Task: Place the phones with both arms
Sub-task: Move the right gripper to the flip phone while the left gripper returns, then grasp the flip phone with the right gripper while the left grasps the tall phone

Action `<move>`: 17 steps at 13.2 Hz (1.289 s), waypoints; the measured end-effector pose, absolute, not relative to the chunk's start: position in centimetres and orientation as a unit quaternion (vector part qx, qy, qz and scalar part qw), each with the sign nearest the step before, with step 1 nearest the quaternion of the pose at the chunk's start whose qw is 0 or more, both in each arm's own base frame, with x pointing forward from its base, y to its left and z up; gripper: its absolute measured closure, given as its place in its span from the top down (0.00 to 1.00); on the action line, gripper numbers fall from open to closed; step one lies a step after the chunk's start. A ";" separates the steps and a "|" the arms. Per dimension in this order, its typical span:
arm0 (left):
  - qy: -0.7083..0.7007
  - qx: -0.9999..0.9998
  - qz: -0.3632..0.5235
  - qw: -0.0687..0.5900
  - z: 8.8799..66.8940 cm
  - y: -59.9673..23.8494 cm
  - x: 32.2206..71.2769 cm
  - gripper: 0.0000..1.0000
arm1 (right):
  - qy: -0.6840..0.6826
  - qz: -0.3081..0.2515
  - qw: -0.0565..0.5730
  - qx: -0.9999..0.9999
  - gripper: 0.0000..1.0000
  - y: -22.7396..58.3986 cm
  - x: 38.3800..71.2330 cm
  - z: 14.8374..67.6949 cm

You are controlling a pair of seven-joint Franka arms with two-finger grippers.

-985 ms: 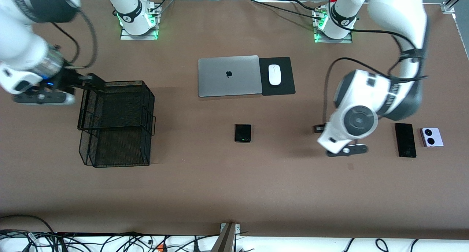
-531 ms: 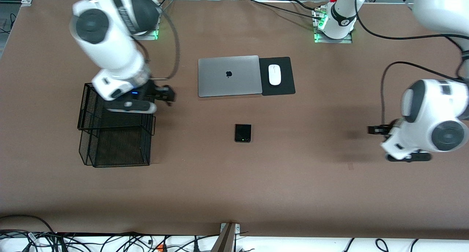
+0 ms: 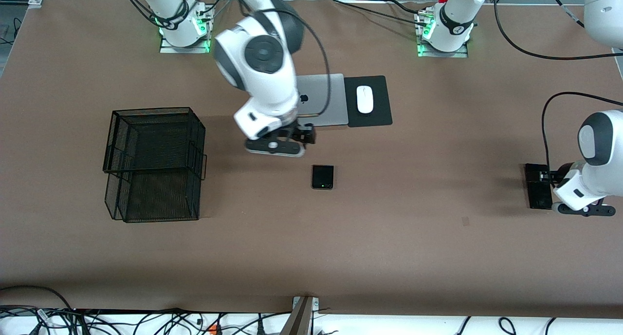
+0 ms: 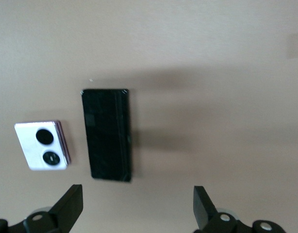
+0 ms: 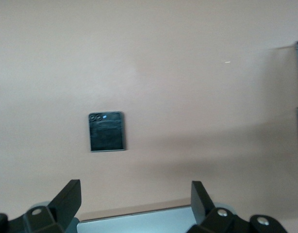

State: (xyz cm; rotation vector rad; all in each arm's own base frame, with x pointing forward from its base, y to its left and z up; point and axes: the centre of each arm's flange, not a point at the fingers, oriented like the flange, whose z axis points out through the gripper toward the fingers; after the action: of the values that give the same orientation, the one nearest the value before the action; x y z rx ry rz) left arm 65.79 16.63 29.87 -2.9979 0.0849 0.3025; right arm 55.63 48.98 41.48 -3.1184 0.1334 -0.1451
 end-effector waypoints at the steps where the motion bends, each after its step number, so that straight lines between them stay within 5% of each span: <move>1: 0.036 -0.994 0.086 0.062 28.5 17.7 65.4 1.00 | 0.034 -0.050 0.009 -0.998 1.00 50.3 55.3 40.3; 7: 0.079 -0.995 0.041 0.050 19.8 23.8 63.4 1.00 | 0.020 -0.067 0.024 -0.997 1.00 53.2 55.9 32.3; 17: 0.051 -0.998 0.044 0.019 16.1 25.2 62.2 1.00 | -0.005 -0.100 0.024 -0.995 1.00 54.7 55.6 19.7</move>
State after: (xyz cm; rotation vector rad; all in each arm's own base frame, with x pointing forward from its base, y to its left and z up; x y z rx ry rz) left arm 62.21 25.25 16.06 -3.0969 0.1582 0.1358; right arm 55.63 54.70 19.67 -3.0783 -0.0150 -0.3081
